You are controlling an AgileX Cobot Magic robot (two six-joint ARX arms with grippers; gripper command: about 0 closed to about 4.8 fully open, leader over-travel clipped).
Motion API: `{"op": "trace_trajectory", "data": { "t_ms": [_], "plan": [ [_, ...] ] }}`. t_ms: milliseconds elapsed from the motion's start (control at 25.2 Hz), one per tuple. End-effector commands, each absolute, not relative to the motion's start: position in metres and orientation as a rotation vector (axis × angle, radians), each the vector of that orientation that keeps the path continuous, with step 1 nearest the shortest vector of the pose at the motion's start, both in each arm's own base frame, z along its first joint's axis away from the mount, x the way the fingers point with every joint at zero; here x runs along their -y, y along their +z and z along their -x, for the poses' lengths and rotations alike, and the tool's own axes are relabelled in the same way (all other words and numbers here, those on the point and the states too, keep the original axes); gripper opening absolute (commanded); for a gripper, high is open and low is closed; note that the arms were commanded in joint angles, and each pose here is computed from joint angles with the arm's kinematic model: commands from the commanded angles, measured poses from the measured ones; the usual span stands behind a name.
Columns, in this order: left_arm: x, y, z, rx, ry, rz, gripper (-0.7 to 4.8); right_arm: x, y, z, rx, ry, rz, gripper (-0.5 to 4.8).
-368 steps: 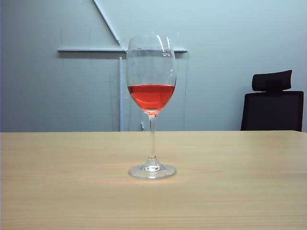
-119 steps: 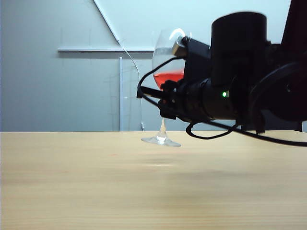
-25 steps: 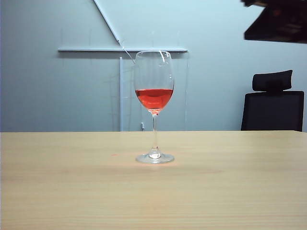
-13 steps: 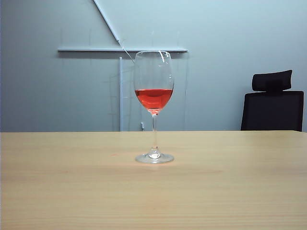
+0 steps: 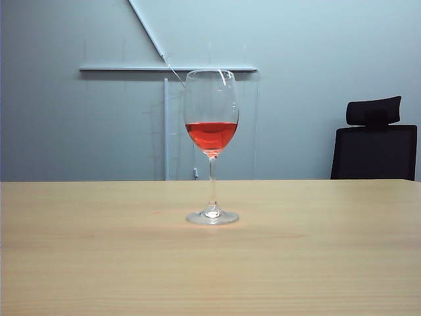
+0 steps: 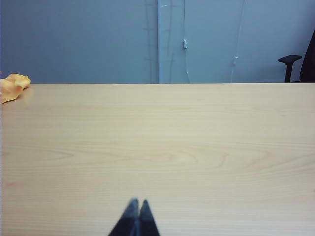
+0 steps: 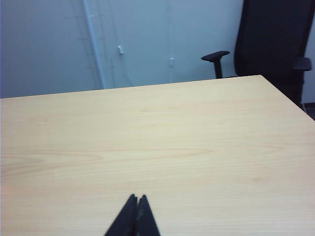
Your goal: Gently pick up the goblet, rotate it counterclockwise for two full turns (viewing from above), and then place it back on the table.
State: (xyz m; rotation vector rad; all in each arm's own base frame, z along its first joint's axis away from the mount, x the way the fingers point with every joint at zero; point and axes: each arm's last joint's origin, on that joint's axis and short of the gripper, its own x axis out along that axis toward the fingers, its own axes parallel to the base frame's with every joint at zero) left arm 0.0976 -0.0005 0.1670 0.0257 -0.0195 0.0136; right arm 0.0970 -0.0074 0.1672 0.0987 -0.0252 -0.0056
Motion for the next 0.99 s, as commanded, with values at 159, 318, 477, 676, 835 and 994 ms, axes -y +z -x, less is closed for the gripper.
{"op": "trace_trajectory", "data": {
  "t_ms": [159,318,477,676,835,994],
  "plan": [
    [0.0006,0.1691,-0.0975,0.034,0.010,-0.026,-0.05,0.0053,0.1670,-0.0974,0.037,-0.054,-0.091,-0.02],
    [0.0006,0.1691,-0.0975,0.034,0.010,-0.026,-0.05,0.0025,0.1670,-0.0975,0.036,-0.030,-0.077,-0.02],
    [0.0006,0.1691,-0.0975,0.034,0.010,-0.026,-0.05,0.0026,0.1670,-0.0975,0.036,-0.031,-0.078,-0.01],
    [0.0006,0.1691,-0.0975,0.034,0.010,-0.026,-0.05,0.0027,0.1670,-0.0975,0.036,-0.033,-0.078,-0.01],
    [0.0006,0.1691,-0.0975,0.034,0.010,-0.026,-0.05,0.0027,0.1670,-0.0975,0.036,-0.033,-0.078,-0.01],
    [0.0006,0.1691,-0.0975,0.034,0.010,-0.026,-0.05,0.0027,0.1670,-0.0975,0.036,-0.033,-0.078,-0.01]
  ]
}}
